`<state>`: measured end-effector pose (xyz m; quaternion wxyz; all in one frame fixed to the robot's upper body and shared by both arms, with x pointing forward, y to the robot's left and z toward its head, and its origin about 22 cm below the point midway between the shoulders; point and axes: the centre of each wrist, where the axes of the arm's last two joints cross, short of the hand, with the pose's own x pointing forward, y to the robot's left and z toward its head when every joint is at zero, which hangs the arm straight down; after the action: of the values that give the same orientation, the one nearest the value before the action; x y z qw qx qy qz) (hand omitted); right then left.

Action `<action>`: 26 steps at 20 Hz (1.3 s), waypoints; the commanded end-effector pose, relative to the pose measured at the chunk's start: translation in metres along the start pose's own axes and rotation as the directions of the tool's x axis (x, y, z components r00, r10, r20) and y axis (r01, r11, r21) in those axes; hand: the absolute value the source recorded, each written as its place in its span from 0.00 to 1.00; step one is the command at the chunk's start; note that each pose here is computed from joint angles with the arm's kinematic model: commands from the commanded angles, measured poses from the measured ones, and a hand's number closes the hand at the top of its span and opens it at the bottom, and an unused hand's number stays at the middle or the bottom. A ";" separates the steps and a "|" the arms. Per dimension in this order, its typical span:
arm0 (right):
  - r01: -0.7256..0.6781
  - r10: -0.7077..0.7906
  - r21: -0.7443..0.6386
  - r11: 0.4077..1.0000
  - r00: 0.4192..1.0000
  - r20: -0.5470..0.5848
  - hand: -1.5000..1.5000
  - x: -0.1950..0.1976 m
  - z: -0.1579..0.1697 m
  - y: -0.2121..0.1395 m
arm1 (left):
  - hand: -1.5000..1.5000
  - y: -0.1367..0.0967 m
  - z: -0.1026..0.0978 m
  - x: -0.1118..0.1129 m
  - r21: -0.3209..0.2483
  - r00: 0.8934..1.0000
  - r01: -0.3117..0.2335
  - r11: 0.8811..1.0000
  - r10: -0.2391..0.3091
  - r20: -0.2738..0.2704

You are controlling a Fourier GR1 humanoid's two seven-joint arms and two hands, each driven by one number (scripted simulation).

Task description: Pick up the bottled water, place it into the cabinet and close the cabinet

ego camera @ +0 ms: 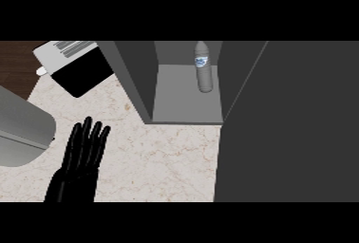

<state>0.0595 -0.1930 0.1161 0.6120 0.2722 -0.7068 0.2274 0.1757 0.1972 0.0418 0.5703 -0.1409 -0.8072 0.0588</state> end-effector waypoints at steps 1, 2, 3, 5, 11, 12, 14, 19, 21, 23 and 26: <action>-0.140 0.132 0.092 0.986 0.988 0.083 1.00 0.039 -0.013 0.019 | 0.00 0.014 0.006 0.013 0.019 1.000 -0.001 1.000 0.001 -0.002; -0.120 0.111 0.092 0.988 0.989 0.098 1.00 0.039 -0.017 0.022 | 0.00 0.012 0.012 0.017 0.020 1.000 -0.017 1.000 0.017 -0.007; -0.142 0.131 0.116 0.983 0.986 0.100 1.00 0.034 -0.024 0.022 | 0.00 0.019 0.012 0.018 0.025 1.000 0.008 1.000 -0.008 0.000; -0.180 0.168 0.123 0.976 0.981 0.102 1.00 0.037 -0.030 0.021 | 0.00 0.031 0.011 0.019 0.031 1.000 0.009 0.999 -0.009 -0.002; -0.216 0.198 0.161 0.963 0.973 0.121 1.00 0.038 -0.053 0.026 | 0.00 0.041 0.019 0.021 0.038 1.000 0.014 0.999 -0.014 0.003; -0.229 0.210 0.164 0.960 0.970 0.126 1.00 0.037 -0.060 0.027 | 0.00 0.044 0.021 0.022 0.043 1.000 0.023 0.999 -0.023 0.003; -0.237 0.217 0.159 0.958 0.967 0.135 1.00 0.039 -0.066 0.028 | 0.00 0.047 0.021 0.027 0.032 1.000 0.004 0.999 -0.004 0.016; -0.249 0.229 0.174 0.953 0.965 0.127 1.00 0.035 -0.083 0.033 | 0.00 0.054 0.025 0.026 0.045 1.000 0.014 0.999 -0.013 -0.008; -0.273 0.251 0.190 0.943 0.959 0.132 1.00 0.033 -0.092 0.033 | 0.00 0.057 0.027 0.024 0.038 1.000 0.008 0.999 -0.008 -0.012; -0.298 0.277 0.174 0.939 0.951 0.135 1.00 0.037 -0.095 0.029 | 0.00 0.053 0.028 0.032 0.017 1.000 -0.014 1.000 0.014 0.005; -0.306 0.283 0.187 0.933 0.949 0.142 1.00 0.037 -0.099 0.028 | 0.00 0.064 0.032 0.032 0.013 1.000 0.009 1.000 -0.009 0.004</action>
<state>0.1047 -0.1414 0.1576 0.5018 0.2514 -0.7037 0.4358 0.1497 0.2619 0.0452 0.5731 -0.1352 -0.8054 0.0678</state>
